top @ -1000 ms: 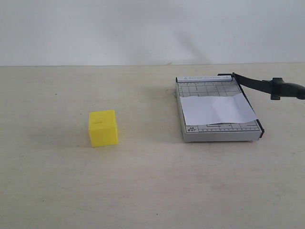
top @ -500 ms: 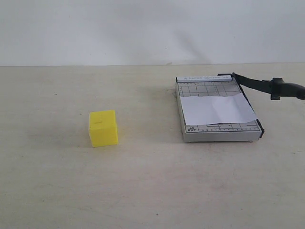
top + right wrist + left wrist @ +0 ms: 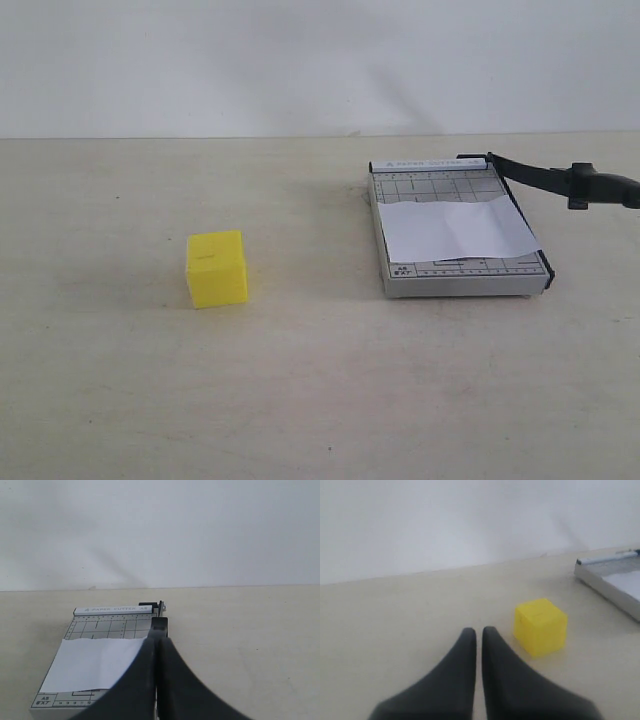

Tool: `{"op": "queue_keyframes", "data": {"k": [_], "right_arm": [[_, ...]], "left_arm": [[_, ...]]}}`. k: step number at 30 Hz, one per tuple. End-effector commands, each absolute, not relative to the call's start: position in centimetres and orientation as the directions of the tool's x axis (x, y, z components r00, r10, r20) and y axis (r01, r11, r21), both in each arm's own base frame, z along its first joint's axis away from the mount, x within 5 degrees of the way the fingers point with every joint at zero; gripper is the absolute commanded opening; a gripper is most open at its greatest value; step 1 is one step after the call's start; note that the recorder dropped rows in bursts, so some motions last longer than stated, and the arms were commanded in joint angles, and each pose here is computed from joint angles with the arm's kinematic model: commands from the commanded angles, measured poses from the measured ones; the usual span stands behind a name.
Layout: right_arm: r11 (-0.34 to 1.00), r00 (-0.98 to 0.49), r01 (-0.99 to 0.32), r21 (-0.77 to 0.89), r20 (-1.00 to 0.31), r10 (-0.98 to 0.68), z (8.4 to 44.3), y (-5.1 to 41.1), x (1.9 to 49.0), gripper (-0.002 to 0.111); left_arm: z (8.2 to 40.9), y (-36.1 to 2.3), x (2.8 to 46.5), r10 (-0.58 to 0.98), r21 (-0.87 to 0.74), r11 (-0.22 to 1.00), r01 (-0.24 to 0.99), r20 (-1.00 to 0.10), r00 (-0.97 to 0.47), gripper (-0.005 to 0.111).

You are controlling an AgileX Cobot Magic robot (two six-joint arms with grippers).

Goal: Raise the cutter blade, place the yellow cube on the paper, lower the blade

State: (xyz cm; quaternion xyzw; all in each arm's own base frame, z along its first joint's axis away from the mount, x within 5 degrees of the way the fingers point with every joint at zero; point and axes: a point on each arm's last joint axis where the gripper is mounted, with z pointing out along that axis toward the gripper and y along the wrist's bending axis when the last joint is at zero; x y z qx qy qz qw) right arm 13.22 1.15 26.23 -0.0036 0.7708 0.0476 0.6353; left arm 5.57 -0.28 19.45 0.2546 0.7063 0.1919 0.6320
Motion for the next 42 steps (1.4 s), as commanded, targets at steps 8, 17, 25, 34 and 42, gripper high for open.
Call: {"op": "queue_keyframes", "data": {"k": [8, 17, 25, 34, 42], "right_arm": [[0.996, -0.188, -0.068, 0.064, -0.981, 0.05, 26.2, 1.2, 13.2, 0.0], [0.996, -0.188, -0.068, 0.064, -0.981, 0.05, 26.2, 1.2, 13.2, 0.0], [0.996, -0.188, -0.068, 0.064, -0.981, 0.05, 26.2, 1.2, 13.2, 0.0], [0.996, -0.188, -0.068, 0.064, -0.981, 0.05, 26.2, 1.2, 13.2, 0.0], [0.996, -0.188, -0.068, 0.064, -0.981, 0.05, 26.2, 1.2, 13.2, 0.0]], "left_arm": [[25.8, -0.3, 4.0, 0.565, 0.488, 0.824, -0.289, -0.657, 0.499, 0.005], [26.3, -0.8, 3.5, 0.5, 0.45, 0.858, -0.246, -0.627, 0.597, 0.005], [26.9, -1.8, 3.1, 0.392, 0.433, 0.894, -0.119, -0.625, 0.675, 0.005], [30.7, 0.1, 2.8, 0.492, 0.469, 0.87, -0.153, -0.807, 0.326, 0.005], [34.8, -3.6, 6.7, 0.356, 0.447, 0.844, 0.297, -0.88, 0.314, 0.005]]}}
